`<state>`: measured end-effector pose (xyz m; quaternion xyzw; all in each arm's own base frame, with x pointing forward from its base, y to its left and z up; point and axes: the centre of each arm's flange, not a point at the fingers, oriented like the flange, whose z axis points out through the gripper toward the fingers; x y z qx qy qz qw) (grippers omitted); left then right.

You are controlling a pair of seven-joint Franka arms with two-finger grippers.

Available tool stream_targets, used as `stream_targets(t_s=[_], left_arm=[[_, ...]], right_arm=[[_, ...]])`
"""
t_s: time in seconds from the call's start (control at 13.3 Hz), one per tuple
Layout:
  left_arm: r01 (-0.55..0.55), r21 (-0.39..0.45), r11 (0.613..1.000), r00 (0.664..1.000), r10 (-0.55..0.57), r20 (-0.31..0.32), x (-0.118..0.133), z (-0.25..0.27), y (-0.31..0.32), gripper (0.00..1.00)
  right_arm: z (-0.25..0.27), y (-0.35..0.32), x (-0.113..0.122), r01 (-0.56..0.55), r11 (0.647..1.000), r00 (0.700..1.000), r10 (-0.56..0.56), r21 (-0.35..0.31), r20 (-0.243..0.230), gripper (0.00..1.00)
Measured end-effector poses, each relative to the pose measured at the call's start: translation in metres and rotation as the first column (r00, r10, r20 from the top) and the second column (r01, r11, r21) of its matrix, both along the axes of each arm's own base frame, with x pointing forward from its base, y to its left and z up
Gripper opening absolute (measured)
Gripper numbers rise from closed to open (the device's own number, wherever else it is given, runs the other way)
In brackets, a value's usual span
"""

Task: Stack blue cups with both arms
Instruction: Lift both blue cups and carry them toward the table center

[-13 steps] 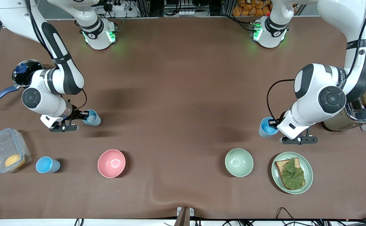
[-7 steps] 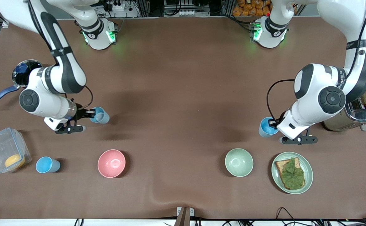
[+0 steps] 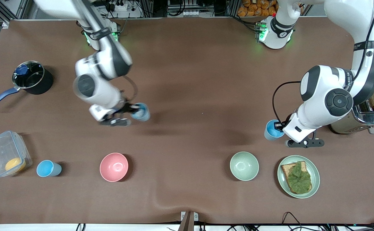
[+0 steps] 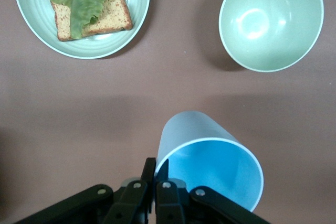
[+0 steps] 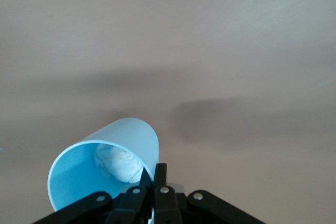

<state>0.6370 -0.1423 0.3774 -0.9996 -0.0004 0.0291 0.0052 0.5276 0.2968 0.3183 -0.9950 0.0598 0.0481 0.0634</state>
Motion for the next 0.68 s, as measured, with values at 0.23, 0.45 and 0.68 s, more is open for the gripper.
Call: stream_targets(t_s=[0.23,0.45,0.68], left_arm=[[-0.008,0.001,1.0,1.0,0.008,0.0,-0.001,0.0,-0.005,0.04],[-0.023,0.001,1.0,1.0,0.023,0.0,-0.002,0.0,-0.008,0.04],[-0.048,0.001,0.999,0.999,0.048,-0.002,-0.005,-0.001,-0.023,0.04]], right_arm=[[-0.017,0.075,-0.035,0.083,0.996,0.996,-0.084,0.013,0.03,0.03],[-0.036,0.115,-0.047,0.15,0.989,0.988,-0.15,0.01,0.018,0.03],[-0.056,0.162,-0.057,0.213,0.977,0.977,-0.213,0.006,0.017,0.03]])
